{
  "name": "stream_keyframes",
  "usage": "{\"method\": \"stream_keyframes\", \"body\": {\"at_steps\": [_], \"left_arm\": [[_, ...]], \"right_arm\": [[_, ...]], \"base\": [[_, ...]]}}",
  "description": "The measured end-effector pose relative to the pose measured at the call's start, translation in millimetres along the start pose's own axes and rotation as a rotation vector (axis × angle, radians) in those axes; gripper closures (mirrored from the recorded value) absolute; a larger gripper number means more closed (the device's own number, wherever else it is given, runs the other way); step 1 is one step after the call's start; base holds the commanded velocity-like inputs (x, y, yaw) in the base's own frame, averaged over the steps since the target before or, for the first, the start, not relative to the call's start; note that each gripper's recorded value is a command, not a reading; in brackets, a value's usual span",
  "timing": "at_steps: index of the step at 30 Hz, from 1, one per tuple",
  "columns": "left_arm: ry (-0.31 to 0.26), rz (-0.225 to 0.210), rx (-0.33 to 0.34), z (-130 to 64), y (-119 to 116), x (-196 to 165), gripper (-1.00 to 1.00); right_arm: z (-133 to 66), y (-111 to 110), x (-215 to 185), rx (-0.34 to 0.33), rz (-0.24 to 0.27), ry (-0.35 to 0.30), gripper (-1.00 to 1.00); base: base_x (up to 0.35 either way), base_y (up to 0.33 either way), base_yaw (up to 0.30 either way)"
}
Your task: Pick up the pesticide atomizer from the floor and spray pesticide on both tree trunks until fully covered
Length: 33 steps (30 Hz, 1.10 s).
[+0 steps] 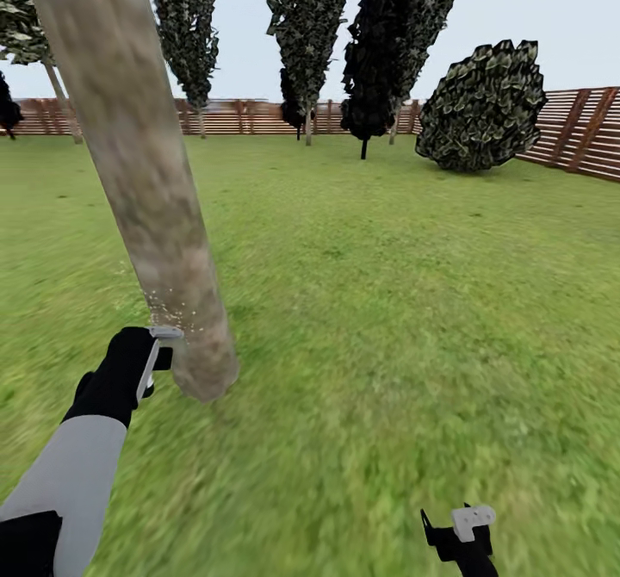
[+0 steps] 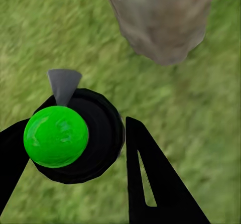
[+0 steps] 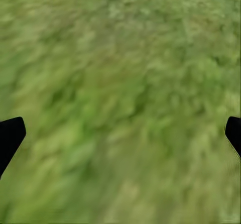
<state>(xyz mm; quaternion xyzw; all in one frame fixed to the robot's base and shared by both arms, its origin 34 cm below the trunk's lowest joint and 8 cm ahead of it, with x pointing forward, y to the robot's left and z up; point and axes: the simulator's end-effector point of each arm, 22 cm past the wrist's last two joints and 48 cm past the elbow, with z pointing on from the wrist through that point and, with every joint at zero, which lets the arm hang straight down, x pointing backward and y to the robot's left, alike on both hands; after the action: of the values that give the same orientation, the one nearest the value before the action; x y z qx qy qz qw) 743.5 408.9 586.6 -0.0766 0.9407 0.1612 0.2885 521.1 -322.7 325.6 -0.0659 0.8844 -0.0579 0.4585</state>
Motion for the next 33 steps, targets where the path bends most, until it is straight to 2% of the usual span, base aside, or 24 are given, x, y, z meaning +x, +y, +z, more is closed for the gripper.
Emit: {"method": "stream_keyframes", "body": {"at_steps": [5, 11, 17, 23, 29, 33], "left_arm": [[-0.007, 0.034, 0.004, -2.3, -11.4, -1.6, 1.00], [-0.001, 0.036, 0.004, -0.9, -11.3, 2.0, 1.00], [-0.001, 0.035, 0.010, -1.1, -14.3, 1.7, 1.00], [-0.005, 0.033, 0.010, -1.9, -13.7, -0.8, 1.00], [-0.006, 0.033, 0.012, -2.7, -14.7, -2.3, 1.00], [-0.011, 0.036, 0.039, -6.9, -33.2, -4.3, 1.00]], "right_arm": [[0.0, 0.0, 0.0, 0.000, 0.000, 0.000, -1.00], [0.1, 0.0, 0.1, 0.000, 0.000, 0.000, -1.00], [0.2, 0.1, 0.3, 0.000, 0.000, 0.001, -1.00], [0.1, 0.1, 0.3, -0.001, -0.001, 0.000, -1.00], [0.0, -0.1, 0.1, 0.000, 0.000, 0.000, -1.00], [0.0, -0.1, 0.1, 0.000, 0.000, 0.000, -1.00]], "base": [[0.240, -0.189, 0.276], [0.167, -0.225, 0.275], [-0.095, -0.271, 0.264], [-0.088, -0.273, 0.035], [0.110, -0.272, 0.000], [0.195, -0.216, 0.000]]}}
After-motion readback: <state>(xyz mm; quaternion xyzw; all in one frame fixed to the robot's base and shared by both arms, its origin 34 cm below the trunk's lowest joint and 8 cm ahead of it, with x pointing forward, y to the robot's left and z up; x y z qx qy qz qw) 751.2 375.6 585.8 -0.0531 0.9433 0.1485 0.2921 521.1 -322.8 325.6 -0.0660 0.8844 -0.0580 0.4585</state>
